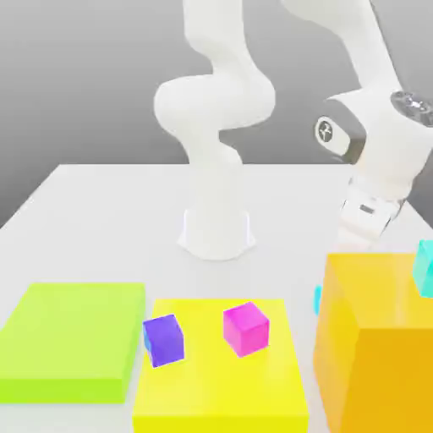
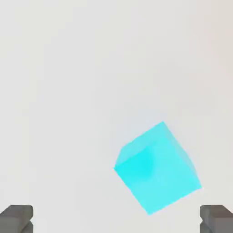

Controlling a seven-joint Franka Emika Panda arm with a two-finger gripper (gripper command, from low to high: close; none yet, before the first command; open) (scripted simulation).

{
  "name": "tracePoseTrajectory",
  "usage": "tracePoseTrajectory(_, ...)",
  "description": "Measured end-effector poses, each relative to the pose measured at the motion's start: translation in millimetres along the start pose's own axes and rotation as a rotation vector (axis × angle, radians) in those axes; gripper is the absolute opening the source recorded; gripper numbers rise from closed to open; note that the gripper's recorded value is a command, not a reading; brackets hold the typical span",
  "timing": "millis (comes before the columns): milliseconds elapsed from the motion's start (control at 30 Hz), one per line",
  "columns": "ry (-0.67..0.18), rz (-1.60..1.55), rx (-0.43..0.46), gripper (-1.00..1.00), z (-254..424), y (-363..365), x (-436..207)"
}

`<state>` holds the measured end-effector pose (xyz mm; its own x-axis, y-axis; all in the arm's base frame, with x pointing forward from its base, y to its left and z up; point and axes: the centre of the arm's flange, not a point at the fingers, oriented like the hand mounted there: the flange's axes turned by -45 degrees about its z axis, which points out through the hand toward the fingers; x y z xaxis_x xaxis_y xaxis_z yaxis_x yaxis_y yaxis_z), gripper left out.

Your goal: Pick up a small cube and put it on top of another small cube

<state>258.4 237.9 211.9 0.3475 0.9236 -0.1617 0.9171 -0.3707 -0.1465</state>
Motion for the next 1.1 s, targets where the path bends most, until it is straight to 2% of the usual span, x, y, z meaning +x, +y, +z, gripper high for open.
tracePoseTrajectory(367,0.115,-0.462,-0.170,0.00,25,2,-22)
tracePoseTrajectory(633,0.127,-0.476,-0.182,0.00,79,8,-16)
tracePoseTrajectory(667,0.126,-0.476,-0.182,-1.00,86,8,-16)
tracePoseTrajectory(900,0.124,-0.476,-0.182,-1.00,86,8,-16)
tracePoseTrajectory(1100,0.123,-0.479,-0.183,-1.00,45,2,-21)
